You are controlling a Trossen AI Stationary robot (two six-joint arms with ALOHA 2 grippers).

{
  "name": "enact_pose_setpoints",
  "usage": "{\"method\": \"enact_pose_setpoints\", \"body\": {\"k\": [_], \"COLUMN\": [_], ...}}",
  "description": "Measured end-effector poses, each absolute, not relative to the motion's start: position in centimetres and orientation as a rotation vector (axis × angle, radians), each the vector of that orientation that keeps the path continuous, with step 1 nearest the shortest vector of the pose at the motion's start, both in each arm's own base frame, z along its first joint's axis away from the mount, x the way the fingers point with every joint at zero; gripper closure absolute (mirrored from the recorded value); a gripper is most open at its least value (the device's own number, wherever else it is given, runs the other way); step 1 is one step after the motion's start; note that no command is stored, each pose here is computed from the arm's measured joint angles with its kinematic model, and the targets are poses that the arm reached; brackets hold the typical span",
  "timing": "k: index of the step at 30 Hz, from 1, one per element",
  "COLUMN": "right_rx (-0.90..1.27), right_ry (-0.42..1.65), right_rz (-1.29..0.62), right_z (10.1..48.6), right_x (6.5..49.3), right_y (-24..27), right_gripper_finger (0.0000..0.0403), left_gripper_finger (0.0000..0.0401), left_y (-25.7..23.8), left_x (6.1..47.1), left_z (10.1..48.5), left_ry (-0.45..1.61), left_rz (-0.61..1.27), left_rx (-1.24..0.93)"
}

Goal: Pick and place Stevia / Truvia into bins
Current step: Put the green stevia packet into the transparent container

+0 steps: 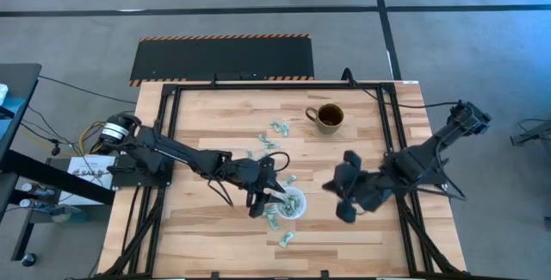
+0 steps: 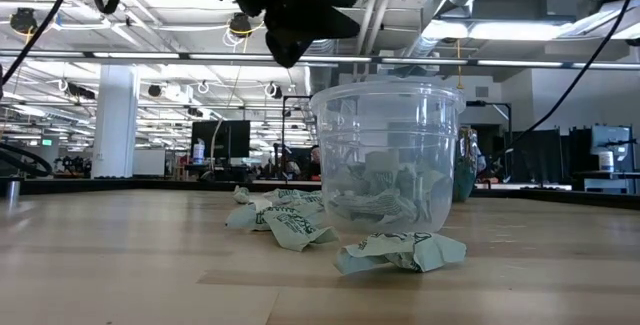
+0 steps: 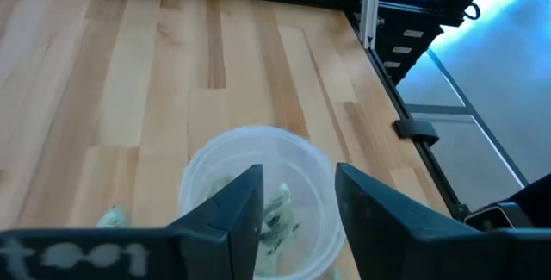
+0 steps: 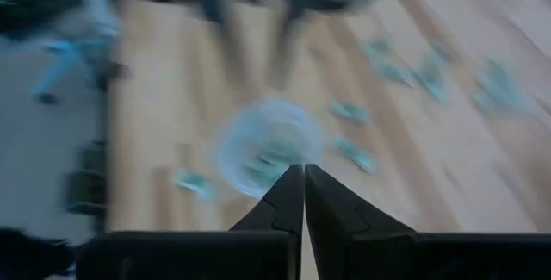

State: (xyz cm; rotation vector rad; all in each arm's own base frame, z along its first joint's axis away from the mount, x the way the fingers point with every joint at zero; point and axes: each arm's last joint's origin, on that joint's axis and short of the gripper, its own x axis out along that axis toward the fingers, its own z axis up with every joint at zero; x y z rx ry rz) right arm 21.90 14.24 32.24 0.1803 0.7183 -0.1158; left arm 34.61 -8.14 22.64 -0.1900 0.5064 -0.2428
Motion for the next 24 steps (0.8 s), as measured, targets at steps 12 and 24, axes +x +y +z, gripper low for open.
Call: {"method": "enact_pose_setpoints", "body": {"k": [12,24], "right_rx": [0.099,-0.175], "right_ry": [0.814,0.799], "right_rz": [0.066,0.465], "right_z": [27.5,21.9], "right_x": [24.6,29.5], "right_y": [19.8,22.5], "right_gripper_finger": [0.0397,0.0369], "left_gripper_finger": [0.0267,0.0267], "left_y": [-3.2,-2.0], "left_x": [32.3,33.6], "left_z": [20.0,16.3], "left_ry": [0.928,1.014], "left_rz": [0.041,0.088], "left_rx": [-0.311,-0.326]}}
